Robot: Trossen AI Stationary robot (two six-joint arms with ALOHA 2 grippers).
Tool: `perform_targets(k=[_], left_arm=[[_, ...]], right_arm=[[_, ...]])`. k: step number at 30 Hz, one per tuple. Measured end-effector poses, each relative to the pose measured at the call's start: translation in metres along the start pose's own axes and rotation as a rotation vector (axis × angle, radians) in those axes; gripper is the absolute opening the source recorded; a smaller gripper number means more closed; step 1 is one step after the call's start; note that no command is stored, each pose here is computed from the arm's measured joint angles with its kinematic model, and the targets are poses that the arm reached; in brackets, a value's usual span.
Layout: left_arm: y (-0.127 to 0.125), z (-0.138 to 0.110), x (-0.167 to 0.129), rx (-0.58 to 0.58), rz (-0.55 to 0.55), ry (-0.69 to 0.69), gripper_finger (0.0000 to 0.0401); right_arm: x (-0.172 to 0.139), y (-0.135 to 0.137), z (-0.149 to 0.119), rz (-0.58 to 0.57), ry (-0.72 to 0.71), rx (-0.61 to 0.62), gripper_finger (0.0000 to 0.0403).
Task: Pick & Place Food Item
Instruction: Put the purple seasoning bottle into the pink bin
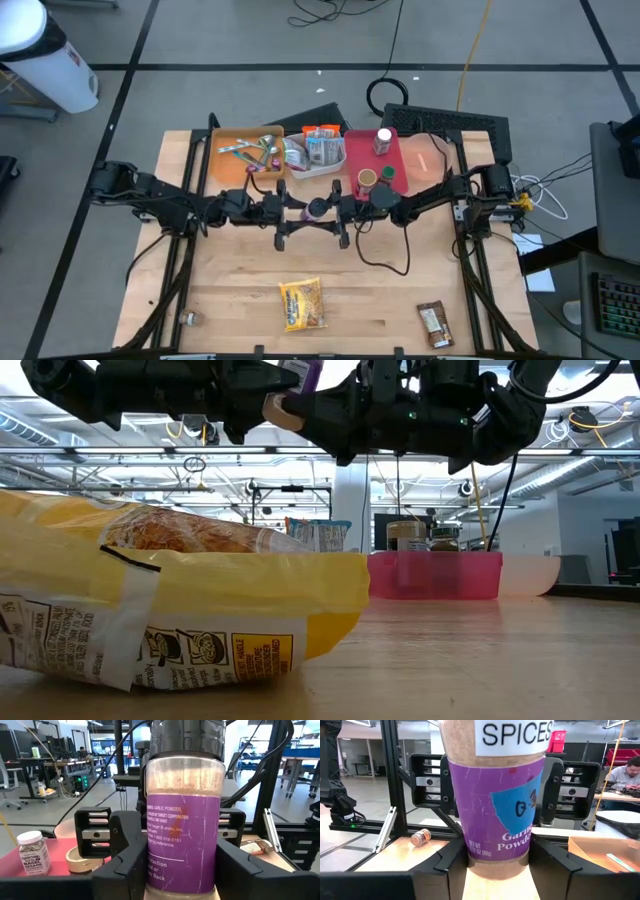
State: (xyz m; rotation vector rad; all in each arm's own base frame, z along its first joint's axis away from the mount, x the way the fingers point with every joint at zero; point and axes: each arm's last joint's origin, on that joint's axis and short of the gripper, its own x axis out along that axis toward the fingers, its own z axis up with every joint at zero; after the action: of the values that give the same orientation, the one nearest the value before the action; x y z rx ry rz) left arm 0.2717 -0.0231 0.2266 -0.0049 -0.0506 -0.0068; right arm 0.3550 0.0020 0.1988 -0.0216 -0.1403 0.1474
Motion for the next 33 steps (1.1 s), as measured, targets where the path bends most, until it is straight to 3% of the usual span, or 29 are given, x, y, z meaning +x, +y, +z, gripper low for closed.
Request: perform_targets(k=[7,20,25,33], left_arm=[[0.000,-0.001,0.000,0.006,0.000,0.007,0.0209],[0.000,-0.001,0.000,0.020,0.003,0.014,0.0200],[0.000,-0.002,0.000,0.026,0.003,0.019,0.0203],[0.000,-0.003,0.000,0.028,0.002,0.027,0.0196]], right_arm=[[0.000,0.000,-0.001,0.001,0.015,0.001,0.0197],[-0.001,-0.004,-0.002,0.017,0.023,0.054,0.0291],[-0.001,-0.004,-0.001,0.019,0.028,0.052,0.0301],[-0.011,-0.003,0.023,0.022,0.125,-0.043,0.0298]])
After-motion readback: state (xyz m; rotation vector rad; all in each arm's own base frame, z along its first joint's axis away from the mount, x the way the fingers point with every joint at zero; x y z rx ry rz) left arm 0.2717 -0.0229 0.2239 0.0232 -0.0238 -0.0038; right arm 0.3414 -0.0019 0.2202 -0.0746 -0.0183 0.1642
